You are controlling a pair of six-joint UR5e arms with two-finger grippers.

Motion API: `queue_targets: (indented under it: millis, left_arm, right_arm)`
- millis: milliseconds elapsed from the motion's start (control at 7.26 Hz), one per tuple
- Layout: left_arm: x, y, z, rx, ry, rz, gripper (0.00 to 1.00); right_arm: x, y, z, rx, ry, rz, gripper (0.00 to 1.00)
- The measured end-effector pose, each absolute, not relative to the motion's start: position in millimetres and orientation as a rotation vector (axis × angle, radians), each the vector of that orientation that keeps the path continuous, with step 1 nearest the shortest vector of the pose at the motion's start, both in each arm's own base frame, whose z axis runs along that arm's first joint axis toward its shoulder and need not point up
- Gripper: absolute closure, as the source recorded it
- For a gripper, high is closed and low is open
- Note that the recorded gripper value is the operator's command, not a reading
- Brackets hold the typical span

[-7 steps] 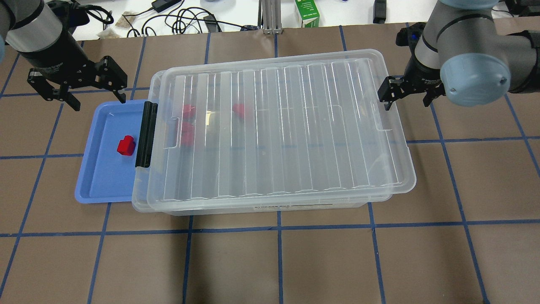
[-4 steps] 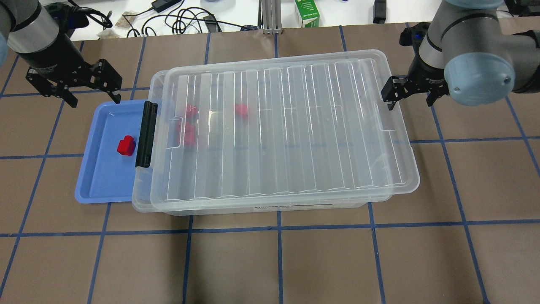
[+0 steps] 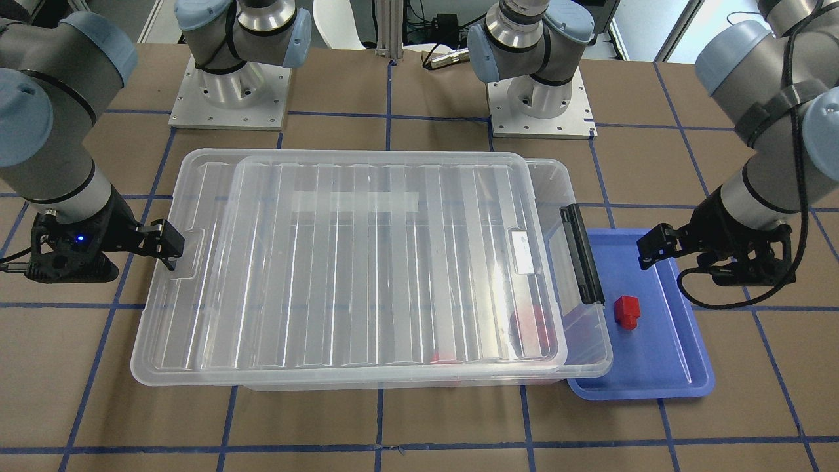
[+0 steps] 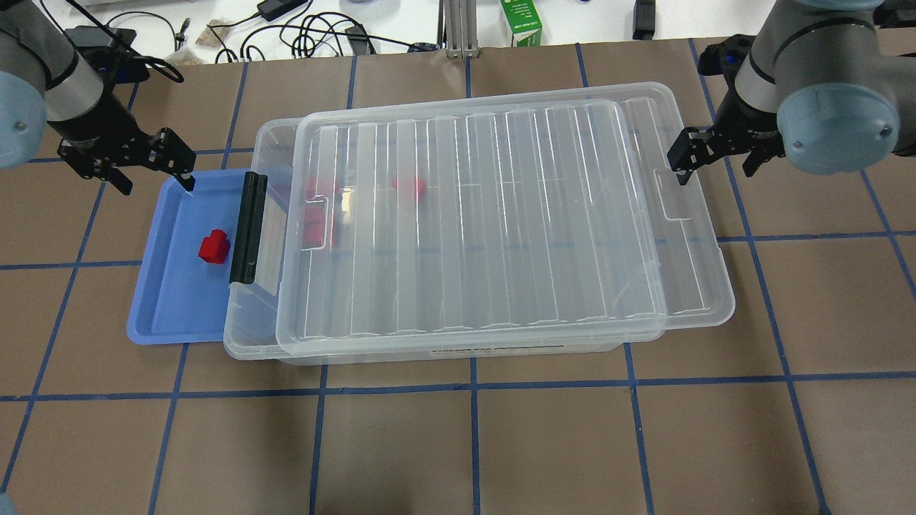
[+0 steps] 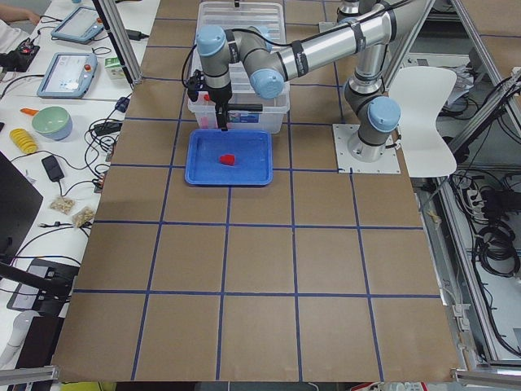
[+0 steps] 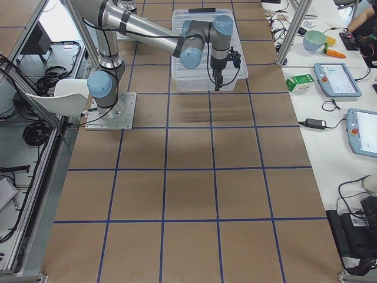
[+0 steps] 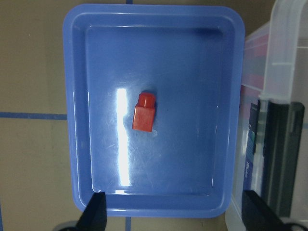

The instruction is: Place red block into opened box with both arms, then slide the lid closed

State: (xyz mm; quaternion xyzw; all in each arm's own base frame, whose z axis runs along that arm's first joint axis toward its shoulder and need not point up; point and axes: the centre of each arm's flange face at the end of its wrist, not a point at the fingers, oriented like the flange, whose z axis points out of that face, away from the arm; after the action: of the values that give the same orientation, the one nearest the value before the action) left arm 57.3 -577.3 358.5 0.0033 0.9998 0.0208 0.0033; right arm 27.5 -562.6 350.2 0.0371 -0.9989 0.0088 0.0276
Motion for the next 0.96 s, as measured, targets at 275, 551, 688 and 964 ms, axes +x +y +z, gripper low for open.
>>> queue_targets:
  millis: [275,551,688,964]
  left_arm:
    - [66.6,-587.5,313.3,0.107,3.14,0.099,0.0]
    - [72.3,-597.0,276.1,0.183,3.147,0.152,0.0]
    - [73.9,-600.1,262.2,0.194,3.152,0.178,0.0]
    - [76.4,-603.9,234.0,0.197,3.165,0.243,0.0]
  right_arm:
    - [18.1,-562.5,351.3,0.136,-3.062,0.019,0.02]
    - [8.4,-563.2,353.1,0.13,-3.053,0.019,0.02]
    - [-0.2,-563.7,353.9,0.118,-3.055,0.02,0.03]
    - [-14.2,-563.9,354.9,0.123,-3.054,0.019,0.04]
